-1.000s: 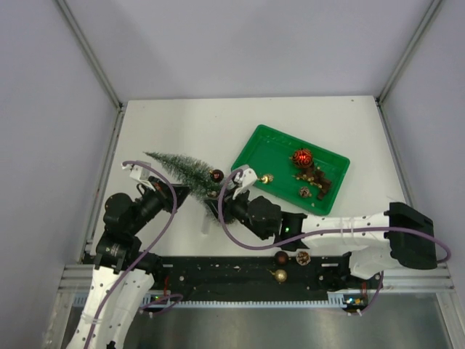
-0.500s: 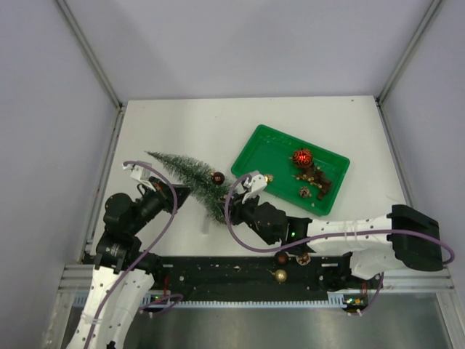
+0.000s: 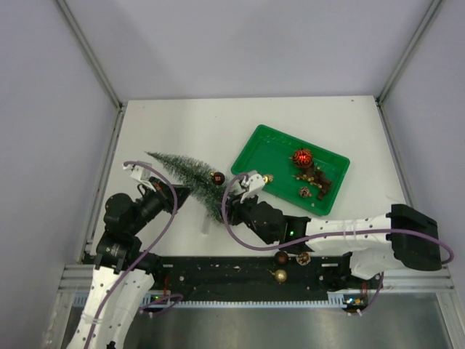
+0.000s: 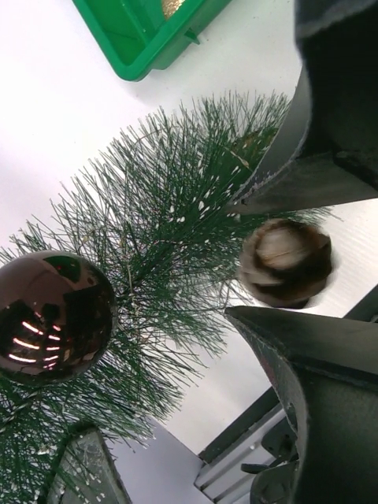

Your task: Decorate the small christmas tree

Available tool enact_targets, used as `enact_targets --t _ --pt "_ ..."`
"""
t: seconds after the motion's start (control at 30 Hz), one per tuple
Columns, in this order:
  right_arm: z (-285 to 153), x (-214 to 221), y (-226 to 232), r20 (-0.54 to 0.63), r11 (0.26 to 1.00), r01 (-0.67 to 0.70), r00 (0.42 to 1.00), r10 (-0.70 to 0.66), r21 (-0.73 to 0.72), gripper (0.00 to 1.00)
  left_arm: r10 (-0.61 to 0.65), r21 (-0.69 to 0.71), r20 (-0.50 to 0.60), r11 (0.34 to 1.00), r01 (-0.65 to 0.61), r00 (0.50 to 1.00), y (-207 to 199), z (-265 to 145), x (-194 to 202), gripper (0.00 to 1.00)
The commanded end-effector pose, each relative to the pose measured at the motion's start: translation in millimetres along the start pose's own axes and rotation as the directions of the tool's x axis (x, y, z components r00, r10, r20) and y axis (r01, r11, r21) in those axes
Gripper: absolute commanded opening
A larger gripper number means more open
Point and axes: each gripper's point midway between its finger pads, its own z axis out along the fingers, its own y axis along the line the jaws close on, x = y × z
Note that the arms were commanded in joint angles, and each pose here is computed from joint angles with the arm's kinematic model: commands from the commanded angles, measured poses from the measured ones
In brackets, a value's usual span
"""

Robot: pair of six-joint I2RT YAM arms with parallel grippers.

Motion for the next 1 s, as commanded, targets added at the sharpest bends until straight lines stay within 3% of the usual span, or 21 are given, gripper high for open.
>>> enact_targets --t 0.0,0.37,0.53,0.67,0.8,0.97 --pt "-13 -24 6 0.028 0.997 -0.070 0.997 0.070 -0.011 0.51 0.029 0.033 0.050 0.999 -0.030 0.998 -9 -12 -2 0.00" --pt "-44 -36 -19 0.001 0.995 -0.076 0.997 0.076 0.059 0.60 0.038 0.028 0.053 0.999 -0.039 0.998 -8 -12 -3 0.00" --pt "-73 -54 -68 0.009 0.969 -0.063 0.998 0.062 0.241 0.60 0.042 0.020 0.054 0.999 -0.043 0.998 -6 -13 -3 0.00" --pt "-90 -50 -131 -0.032 0.900 -0.097 0.992 0.122 0.426 0.59 0.039 0.024 0.055 0.999 -0.041 0.998 -7 -12 -3 0.00" --pt "-100 -25 -209 -0.124 0.779 -0.148 0.953 0.278 0.609 0.61 0.038 0.026 0.055 0.999 -0.040 0.998 -8 -12 -4 0.00" --pt "-111 4 -272 -0.193 0.666 -0.096 0.917 0.348 0.740 0.66 0.041 0.028 0.055 0.999 -0.043 0.998 -8 -13 -4 0.00"
